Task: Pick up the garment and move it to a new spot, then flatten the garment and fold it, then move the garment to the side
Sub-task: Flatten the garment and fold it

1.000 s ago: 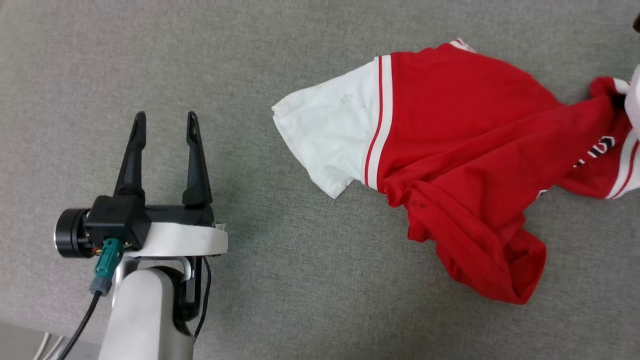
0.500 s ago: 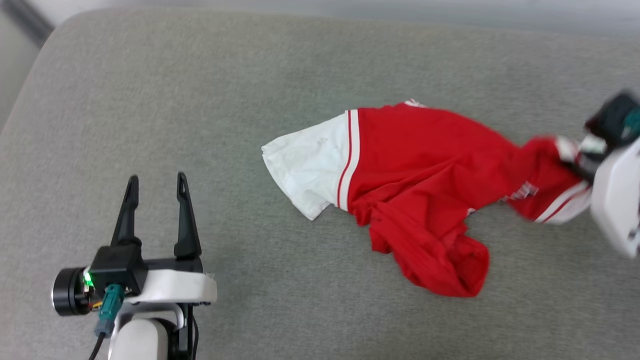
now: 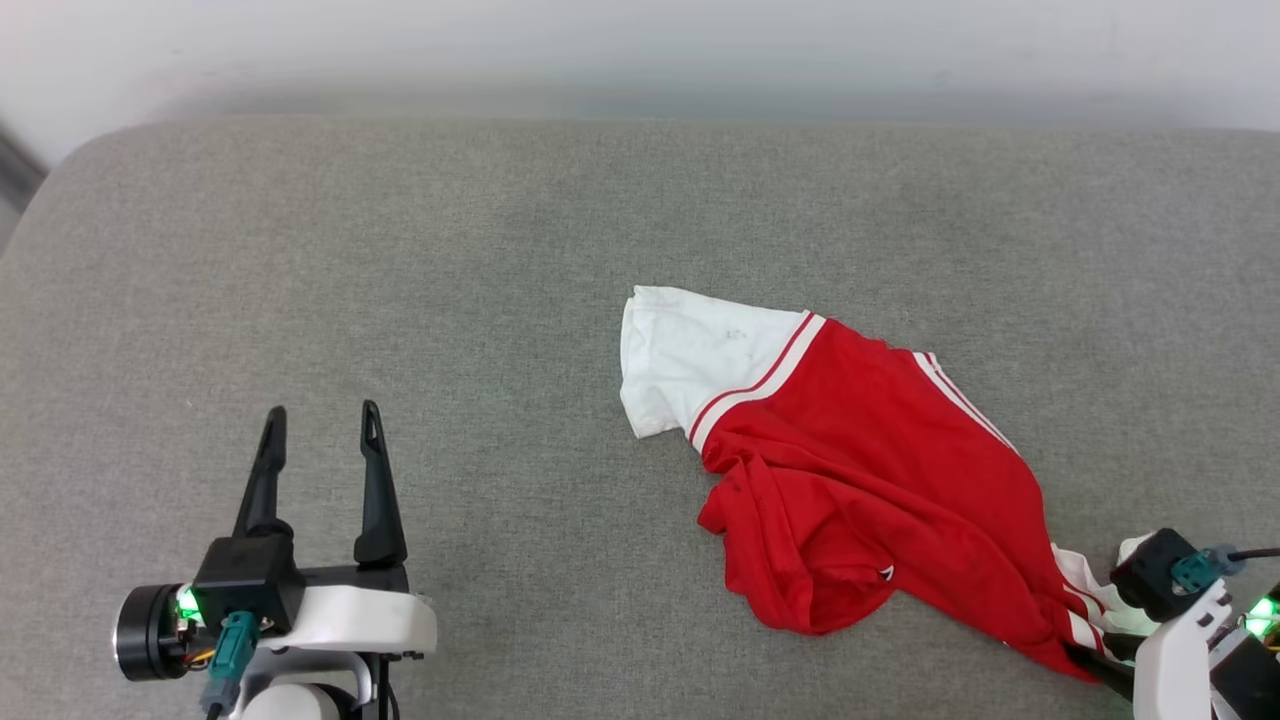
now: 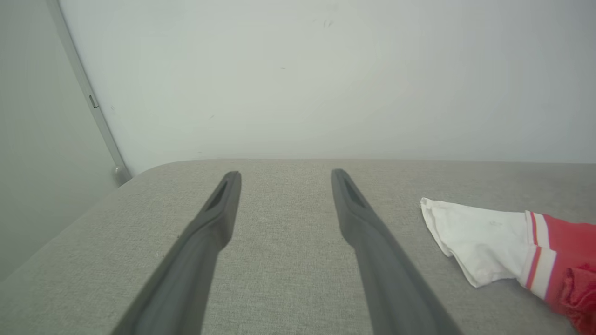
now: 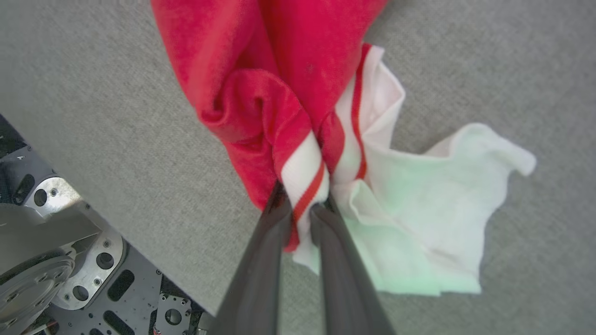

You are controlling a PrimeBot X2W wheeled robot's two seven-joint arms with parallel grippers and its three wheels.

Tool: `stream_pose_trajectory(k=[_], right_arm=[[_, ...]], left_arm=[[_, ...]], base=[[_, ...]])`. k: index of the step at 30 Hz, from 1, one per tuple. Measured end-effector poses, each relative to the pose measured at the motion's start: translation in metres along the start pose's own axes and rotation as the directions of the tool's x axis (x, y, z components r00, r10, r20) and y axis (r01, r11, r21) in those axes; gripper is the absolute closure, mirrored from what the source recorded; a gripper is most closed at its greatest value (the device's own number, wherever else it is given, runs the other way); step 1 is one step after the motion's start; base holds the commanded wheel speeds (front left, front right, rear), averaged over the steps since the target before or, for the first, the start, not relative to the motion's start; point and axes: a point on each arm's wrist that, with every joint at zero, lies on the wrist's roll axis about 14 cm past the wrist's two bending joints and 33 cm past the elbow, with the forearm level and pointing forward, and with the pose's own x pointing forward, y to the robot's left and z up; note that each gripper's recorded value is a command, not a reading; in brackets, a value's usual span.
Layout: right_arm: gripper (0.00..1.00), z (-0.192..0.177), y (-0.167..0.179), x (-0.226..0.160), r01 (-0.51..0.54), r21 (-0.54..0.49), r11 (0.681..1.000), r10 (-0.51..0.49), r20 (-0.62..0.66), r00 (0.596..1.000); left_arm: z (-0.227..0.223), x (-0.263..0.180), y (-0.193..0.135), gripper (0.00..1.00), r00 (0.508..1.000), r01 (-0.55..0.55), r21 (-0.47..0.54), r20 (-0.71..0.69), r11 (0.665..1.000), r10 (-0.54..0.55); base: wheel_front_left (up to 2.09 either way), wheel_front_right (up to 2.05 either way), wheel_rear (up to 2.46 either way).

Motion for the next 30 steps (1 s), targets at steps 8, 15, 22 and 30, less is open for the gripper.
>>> stream_pose_trajectory(k=[8, 15, 22, 30], right_arm=[[0.00, 0.038, -0.027, -0.024, 0.123, 0.049, 0.991, -0.132, 0.271, 0.953], [0.00, 0.109, -0.049, -0.107, 0.278, 0.140, 0.950, -0.301, 0.644, 0.704], [0.00, 0.135, -0.043, -0.147, 0.352, 0.332, 0.875, -0.460, 0.794, 0.396], [0.00, 0.127, -0.023, -0.133, 0.358, 0.423, 0.832, -0.536, 0.779, 0.326]], left_arm=[[0.002, -0.012, 0.000, 0.00, 1.000, 0.004, 0.005, -0.005, 1.000, -0.004], [0.016, -0.014, 0.001, 0.00, 0.999, 0.040, 0.048, 0.034, 0.998, -0.042], [0.036, 0.029, -0.016, 0.00, 0.983, 0.165, 0.104, 0.060, 0.981, -0.172], [0.067, 0.100, -0.043, 0.00, 0.953, 0.296, 0.140, 0.018, 0.945, -0.301]], base=[[0.00, 0.00, 0.00], [0.00, 0.00, 0.00], [0.00, 0.00, 0.00], [0.00, 0.00, 0.00]])
